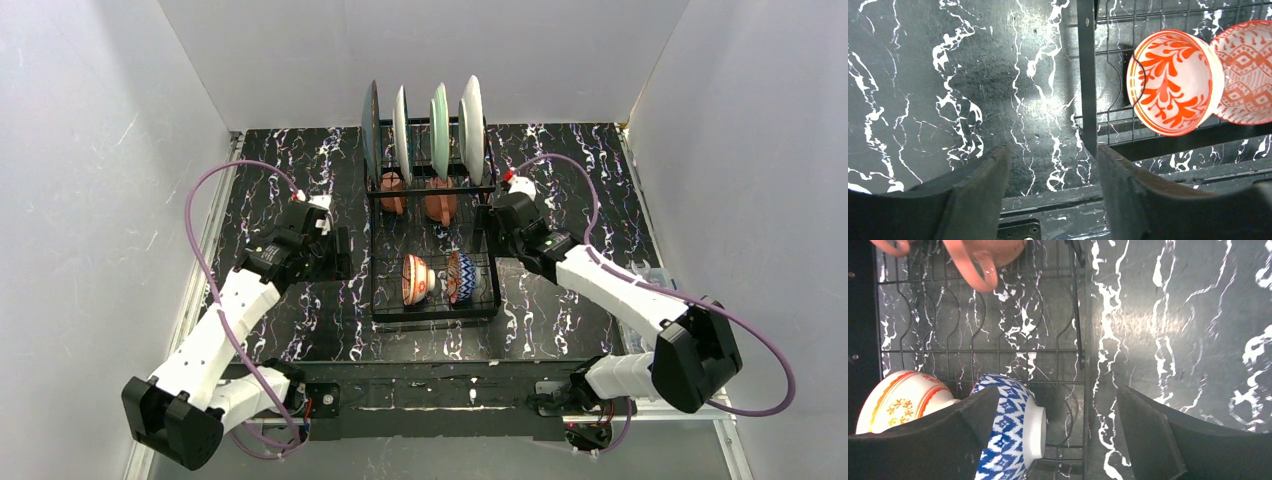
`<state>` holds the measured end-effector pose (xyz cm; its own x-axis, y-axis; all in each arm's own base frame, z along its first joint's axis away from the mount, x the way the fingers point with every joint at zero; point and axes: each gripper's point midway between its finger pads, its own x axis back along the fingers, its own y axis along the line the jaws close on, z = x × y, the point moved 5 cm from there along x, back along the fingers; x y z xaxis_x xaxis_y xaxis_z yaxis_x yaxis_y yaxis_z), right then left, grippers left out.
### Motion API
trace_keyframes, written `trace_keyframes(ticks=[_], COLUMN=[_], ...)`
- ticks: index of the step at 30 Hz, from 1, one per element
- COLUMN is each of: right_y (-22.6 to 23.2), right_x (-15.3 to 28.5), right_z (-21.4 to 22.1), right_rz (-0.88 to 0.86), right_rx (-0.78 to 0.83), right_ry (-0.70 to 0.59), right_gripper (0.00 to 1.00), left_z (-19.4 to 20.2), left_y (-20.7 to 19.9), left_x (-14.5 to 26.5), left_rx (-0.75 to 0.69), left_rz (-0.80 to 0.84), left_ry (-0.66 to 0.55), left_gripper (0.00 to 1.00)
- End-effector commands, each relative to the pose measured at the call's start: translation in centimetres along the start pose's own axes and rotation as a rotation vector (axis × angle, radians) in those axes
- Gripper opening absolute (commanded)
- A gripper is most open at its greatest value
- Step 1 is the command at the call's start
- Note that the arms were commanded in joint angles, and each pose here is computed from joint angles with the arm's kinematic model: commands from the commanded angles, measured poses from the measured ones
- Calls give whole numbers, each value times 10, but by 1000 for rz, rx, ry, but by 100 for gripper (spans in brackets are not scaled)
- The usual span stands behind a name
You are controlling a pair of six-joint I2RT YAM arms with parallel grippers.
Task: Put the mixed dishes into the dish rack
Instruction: Reset both arms
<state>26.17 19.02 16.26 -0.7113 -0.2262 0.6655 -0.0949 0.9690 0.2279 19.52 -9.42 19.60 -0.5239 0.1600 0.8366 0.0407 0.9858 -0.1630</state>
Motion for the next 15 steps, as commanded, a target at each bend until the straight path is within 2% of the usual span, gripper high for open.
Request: trace_keyframes(ticks=[1,4,5,15], right_y=[9,8,7,0], right_x=[28,41,45,80], right_z=[-37,-47,-49,-62], right_rz=[-38,-41,-46,-52], right_rx=[92,143,153,185], right_ry=[-84,-97,-107,-164], right_gripper=[98,98,98,98], left_z=[-13,-16,-17,-17], left_y=[0,1,2,9], left_x=[27,38,40,58], left_rx=[-54,-65,-65,14], left_rz=[28,36,32,28], left_ry=[-88,-131,-148,-298], left_gripper=[70,95,98,98])
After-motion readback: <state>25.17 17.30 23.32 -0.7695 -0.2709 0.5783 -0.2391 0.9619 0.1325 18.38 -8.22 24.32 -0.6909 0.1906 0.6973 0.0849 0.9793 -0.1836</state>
